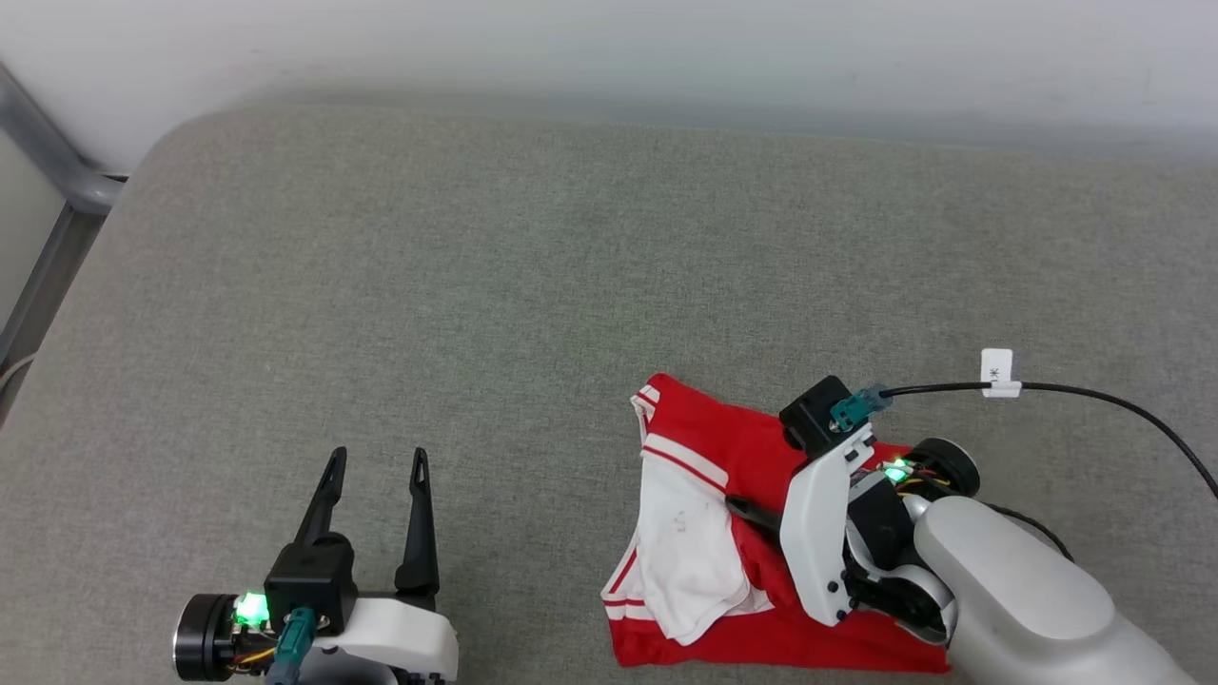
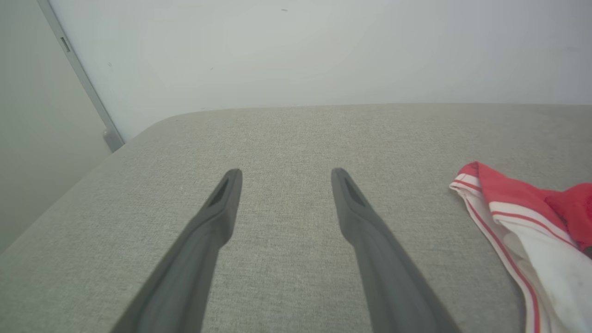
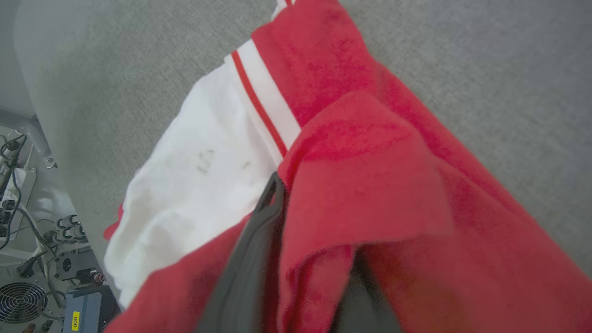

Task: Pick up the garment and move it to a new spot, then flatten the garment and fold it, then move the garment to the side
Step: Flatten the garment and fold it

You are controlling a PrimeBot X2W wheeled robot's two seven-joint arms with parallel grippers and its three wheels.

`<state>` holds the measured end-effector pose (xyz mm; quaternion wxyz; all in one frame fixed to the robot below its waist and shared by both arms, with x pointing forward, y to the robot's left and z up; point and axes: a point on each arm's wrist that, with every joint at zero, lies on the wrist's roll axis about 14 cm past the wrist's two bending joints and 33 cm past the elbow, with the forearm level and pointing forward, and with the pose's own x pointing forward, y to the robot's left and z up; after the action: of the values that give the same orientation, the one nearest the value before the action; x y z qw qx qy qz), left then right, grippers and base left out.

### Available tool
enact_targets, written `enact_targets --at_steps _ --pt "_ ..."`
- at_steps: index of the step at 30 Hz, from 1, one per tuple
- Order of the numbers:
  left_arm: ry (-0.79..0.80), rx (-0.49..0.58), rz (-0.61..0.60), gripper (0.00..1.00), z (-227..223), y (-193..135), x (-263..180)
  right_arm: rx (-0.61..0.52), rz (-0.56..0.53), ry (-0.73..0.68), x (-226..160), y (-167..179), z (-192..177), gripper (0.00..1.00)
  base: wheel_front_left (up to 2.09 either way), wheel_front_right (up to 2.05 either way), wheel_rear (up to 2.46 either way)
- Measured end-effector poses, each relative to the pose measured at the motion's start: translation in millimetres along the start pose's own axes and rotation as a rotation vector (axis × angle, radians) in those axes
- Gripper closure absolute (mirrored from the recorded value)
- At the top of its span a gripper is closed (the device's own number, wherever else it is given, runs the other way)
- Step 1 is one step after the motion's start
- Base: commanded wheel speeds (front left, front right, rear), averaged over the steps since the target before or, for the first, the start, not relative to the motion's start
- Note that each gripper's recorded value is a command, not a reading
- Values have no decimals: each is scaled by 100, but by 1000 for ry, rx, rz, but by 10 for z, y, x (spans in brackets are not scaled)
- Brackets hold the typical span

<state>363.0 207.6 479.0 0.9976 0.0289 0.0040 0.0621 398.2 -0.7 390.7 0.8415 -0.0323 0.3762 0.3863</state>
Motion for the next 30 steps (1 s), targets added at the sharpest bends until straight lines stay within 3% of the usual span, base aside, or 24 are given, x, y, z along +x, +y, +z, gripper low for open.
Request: enact_targets --at_steps 7,15,22,30 --pt "-29 -2 -20 0 89 -37 -28 -60 -37 -242 -363 -107 445 0 0 0 0" --pt "-62 -3 -62 0 190 -138 -47 -120 -246 -606 -1109 -586 917 0 0 0 0" --pt "-83 -1 -91 0 255 -198 -68 -144 -446 -842 -1697 -816 951 0 0 0 0" --pt "-98 0 -110 0 300 -237 -129 -101 -617 -981 -2108 -802 707 0 0 0 0"
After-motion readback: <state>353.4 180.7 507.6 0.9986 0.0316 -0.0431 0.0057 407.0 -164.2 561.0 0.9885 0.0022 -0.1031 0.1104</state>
